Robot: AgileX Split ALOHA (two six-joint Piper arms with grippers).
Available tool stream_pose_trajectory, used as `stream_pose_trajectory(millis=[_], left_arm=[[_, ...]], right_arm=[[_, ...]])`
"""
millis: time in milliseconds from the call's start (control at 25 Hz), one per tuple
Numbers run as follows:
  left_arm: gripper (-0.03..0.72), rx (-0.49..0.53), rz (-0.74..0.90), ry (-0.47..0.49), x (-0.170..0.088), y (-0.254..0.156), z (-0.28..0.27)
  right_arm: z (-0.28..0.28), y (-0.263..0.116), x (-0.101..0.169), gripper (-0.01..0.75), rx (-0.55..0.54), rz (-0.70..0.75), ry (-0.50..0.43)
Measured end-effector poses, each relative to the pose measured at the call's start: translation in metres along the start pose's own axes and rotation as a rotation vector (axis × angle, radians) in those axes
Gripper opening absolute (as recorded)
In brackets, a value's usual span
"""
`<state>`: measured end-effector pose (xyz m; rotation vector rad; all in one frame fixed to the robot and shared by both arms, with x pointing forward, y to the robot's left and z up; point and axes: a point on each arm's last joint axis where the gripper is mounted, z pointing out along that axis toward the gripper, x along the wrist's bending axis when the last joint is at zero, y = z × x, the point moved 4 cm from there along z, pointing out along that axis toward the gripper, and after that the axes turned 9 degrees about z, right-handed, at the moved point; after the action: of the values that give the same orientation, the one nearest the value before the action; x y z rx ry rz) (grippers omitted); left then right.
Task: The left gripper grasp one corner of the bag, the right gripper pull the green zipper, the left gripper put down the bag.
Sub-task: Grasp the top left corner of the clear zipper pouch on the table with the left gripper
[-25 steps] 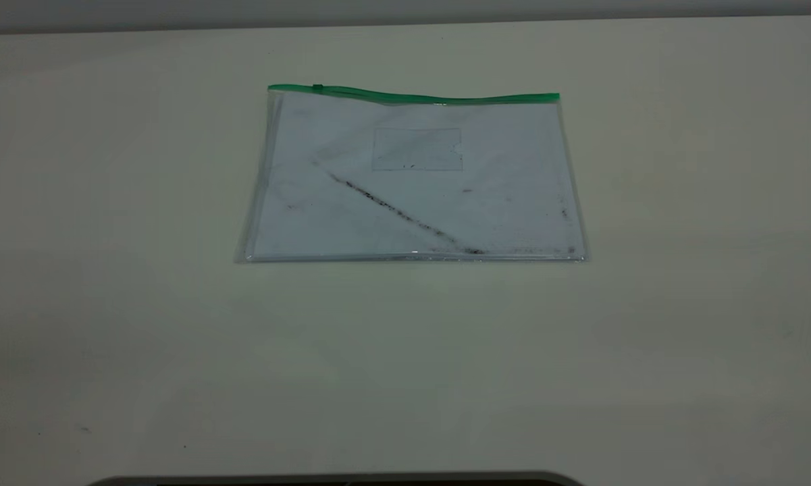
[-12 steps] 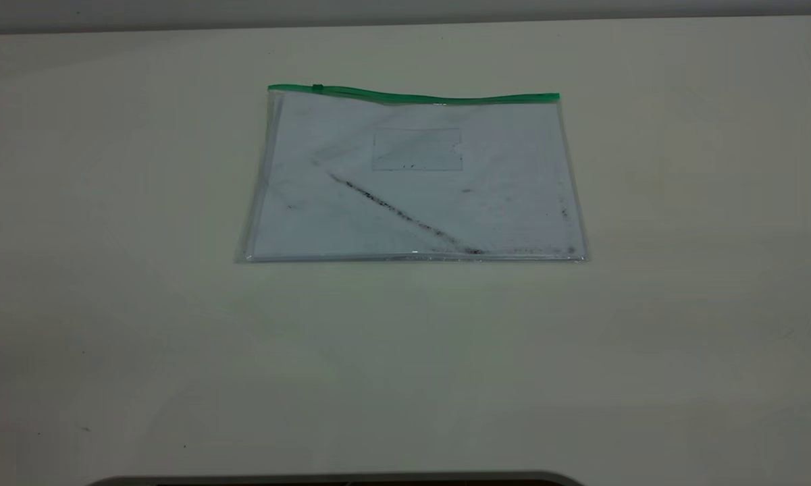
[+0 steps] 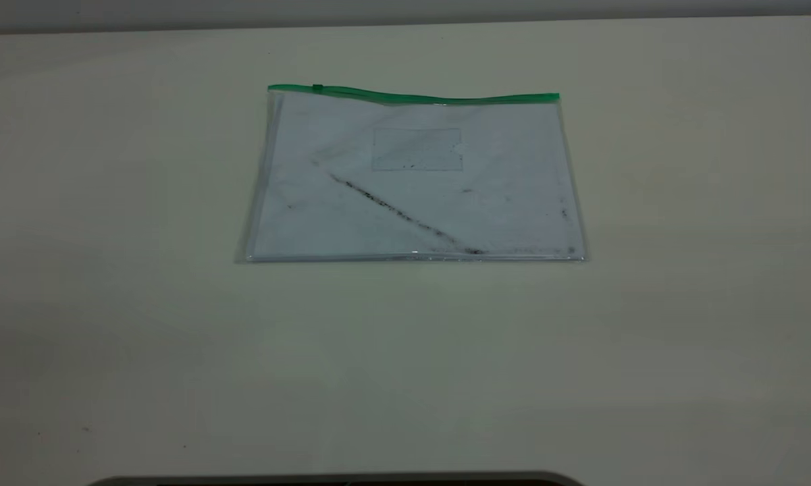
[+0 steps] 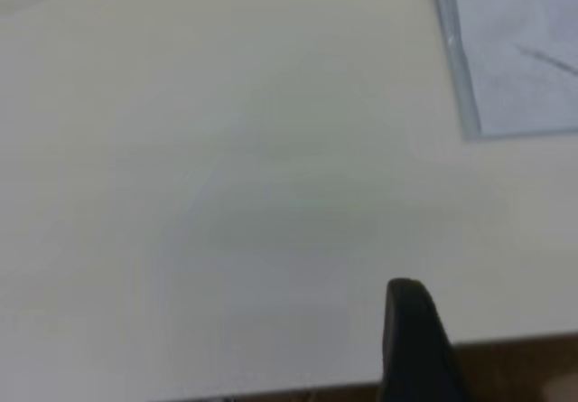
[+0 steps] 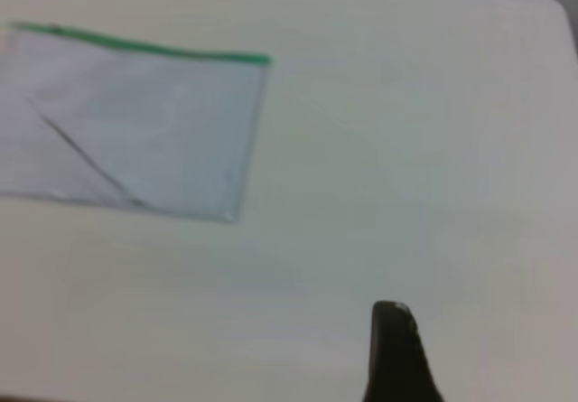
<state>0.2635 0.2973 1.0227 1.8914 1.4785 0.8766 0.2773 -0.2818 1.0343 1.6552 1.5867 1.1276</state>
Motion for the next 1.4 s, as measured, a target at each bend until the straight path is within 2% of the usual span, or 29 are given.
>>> stream_pose_trajectory(millis=[200,480,640,880,1120,1400], left_arm=[[0.486,0.084,-0.008,-0.016,0.01,0.045,0.024],[0.486,0.194,-0.01,-0.035,0.023,0.093,0.094],[0.486,0.277,-0.012,-0.05,0.026,0.099,0.137],[0.486,0.388,-0.057,-0.111,0.023,0.106,0.204],[0.486,0.413,-0.062,-0.179,0.018,0.113,0.269],[0.486,0.458,-0.024,-0.252,0.014,0.113,0.368]], right_arm=[[0.042,0.035,0.004,0.524,0.021,-0.002,0.028],[0.118,0.051,0.002,0.524,0.169,-0.03,0.048],[0.157,0.059,0.006,0.524,0.258,-0.011,0.103],[0.213,0.077,0.02,0.524,0.314,0.01,0.228],[0.262,0.088,0.055,0.524,0.308,-0.016,0.378],[0.306,0.075,0.083,0.524,0.363,-0.027,0.461]])
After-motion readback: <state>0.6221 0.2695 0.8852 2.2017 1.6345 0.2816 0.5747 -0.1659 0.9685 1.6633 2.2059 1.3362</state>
